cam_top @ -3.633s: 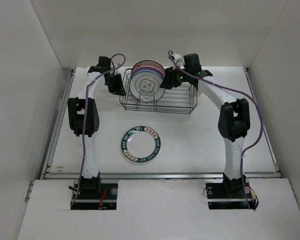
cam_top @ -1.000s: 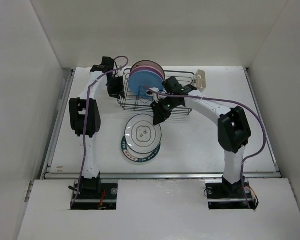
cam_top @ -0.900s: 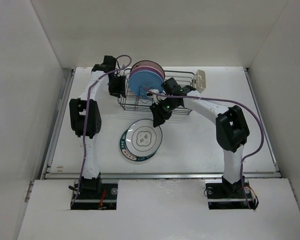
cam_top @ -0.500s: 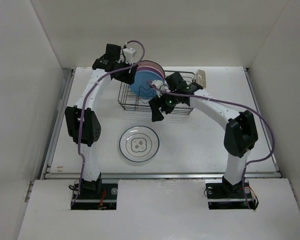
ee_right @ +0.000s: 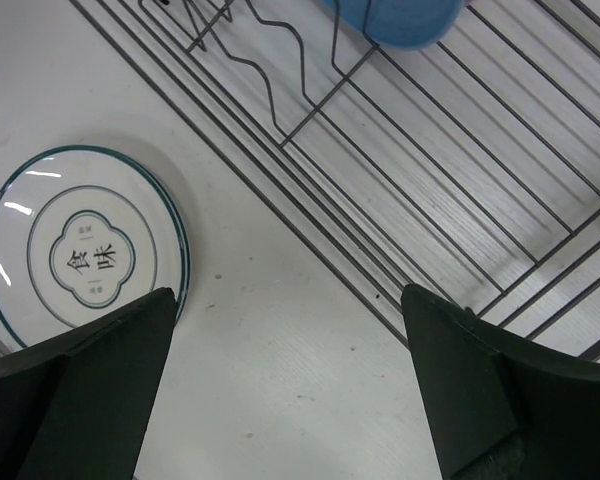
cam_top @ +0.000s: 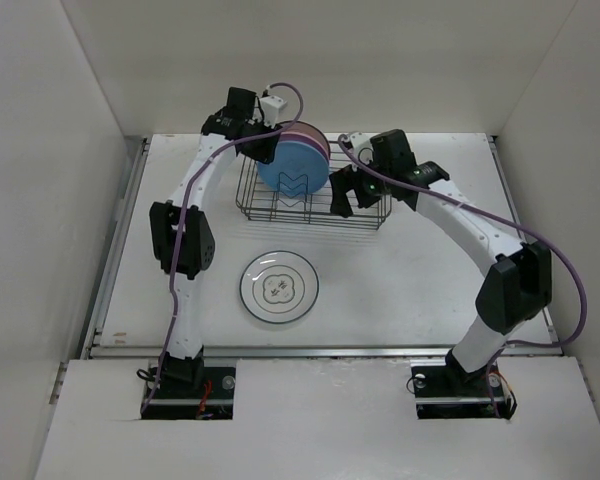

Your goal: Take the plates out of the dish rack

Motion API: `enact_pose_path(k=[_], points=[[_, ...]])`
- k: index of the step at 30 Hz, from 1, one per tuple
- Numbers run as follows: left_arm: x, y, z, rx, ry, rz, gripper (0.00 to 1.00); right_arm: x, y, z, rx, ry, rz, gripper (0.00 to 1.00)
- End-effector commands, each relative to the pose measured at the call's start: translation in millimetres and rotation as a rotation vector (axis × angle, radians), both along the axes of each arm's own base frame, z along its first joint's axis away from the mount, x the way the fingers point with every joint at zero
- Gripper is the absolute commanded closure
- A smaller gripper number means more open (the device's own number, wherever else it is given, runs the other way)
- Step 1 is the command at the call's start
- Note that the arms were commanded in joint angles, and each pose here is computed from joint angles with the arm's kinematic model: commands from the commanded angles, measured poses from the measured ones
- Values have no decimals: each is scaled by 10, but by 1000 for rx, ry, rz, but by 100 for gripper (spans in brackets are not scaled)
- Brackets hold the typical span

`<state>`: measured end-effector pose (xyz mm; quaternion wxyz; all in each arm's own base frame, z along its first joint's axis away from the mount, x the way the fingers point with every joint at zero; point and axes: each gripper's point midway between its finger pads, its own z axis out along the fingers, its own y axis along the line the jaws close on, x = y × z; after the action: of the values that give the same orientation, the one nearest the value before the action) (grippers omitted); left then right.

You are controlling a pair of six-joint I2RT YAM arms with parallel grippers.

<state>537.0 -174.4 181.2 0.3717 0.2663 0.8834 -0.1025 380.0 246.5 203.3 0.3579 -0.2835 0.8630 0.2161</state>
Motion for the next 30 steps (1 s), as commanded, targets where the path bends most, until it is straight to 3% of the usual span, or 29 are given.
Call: enact_pose_path(k=[1,5,10,16,30], points=[[112,-35,156,-15,-66,-15,62,104,-61,253,39,-81,-53,0],[100,-113,38,-28,-36,-19,71,154,-178,207,32,-84,-95,0],[84,-130,-48,-35,-13,-19,100,190,-294,219,35,-90,-143,0],[12,-79,48,-56,-15,-3,100,228,-372,214,38,-108,-188,0],[-93,-164,799,-347,-42,17,100,500,-223,568,169,-214,-179,0]])
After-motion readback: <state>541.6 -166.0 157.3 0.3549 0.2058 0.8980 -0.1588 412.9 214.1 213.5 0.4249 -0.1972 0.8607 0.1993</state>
